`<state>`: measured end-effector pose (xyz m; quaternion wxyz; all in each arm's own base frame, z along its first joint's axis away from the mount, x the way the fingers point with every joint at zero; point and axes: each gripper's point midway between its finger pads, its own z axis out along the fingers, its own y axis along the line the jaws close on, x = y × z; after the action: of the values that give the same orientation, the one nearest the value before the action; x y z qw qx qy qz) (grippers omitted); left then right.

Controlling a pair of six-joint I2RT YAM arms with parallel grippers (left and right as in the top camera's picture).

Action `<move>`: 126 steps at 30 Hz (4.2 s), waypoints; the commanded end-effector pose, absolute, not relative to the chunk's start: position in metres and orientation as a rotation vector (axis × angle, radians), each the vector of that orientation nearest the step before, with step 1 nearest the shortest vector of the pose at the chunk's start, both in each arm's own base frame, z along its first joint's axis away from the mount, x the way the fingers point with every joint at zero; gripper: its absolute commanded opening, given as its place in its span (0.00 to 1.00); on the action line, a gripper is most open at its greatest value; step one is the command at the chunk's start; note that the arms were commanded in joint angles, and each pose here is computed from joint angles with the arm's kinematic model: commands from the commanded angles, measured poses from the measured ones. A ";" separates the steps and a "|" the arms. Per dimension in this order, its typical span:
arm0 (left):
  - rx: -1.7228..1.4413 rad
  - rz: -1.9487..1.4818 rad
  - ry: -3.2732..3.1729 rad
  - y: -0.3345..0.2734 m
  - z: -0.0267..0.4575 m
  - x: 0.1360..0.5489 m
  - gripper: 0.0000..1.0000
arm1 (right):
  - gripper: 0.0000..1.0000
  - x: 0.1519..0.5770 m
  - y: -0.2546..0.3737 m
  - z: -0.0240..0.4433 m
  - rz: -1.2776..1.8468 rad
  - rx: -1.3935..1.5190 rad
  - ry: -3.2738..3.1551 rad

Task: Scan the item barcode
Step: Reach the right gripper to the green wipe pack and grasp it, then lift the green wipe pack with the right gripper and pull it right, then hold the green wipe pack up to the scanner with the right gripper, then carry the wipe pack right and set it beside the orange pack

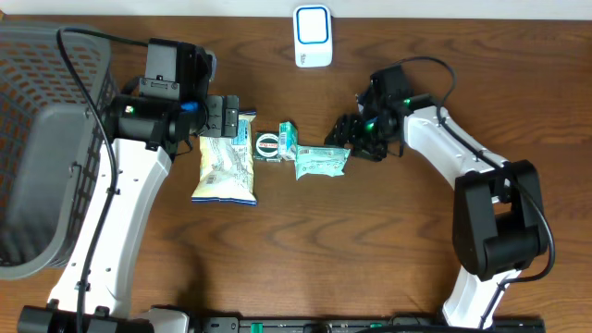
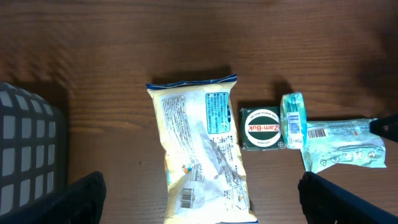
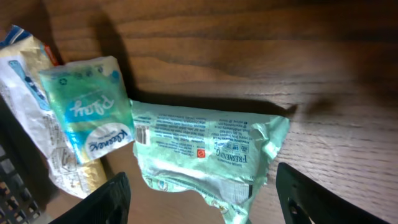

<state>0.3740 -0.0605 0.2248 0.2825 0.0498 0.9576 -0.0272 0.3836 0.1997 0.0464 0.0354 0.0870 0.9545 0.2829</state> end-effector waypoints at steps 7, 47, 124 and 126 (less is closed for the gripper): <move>0.147 -0.058 2.556 -0.058 0.228 0.375 0.98 | 0.67 0.365 0.201 0.023 0.865 0.361 2.986; 0.147 -0.058 2.556 -0.058 0.228 0.375 0.98 | 0.01 0.391 0.192 0.070 0.984 0.080 2.695; 0.147 -0.058 2.556 -0.058 0.228 0.375 0.98 | 0.01 0.635 0.252 0.207 -0.895 -0.941 1.583; 0.147 -0.058 2.556 -0.058 0.228 0.375 0.98 | 0.01 0.634 0.251 0.213 -0.848 -0.878 1.601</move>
<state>0.3740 -0.0605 0.2248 0.2825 0.0497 0.9576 -0.0270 0.6366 0.2458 0.1970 0.5085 -0.4059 0.6601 -0.3754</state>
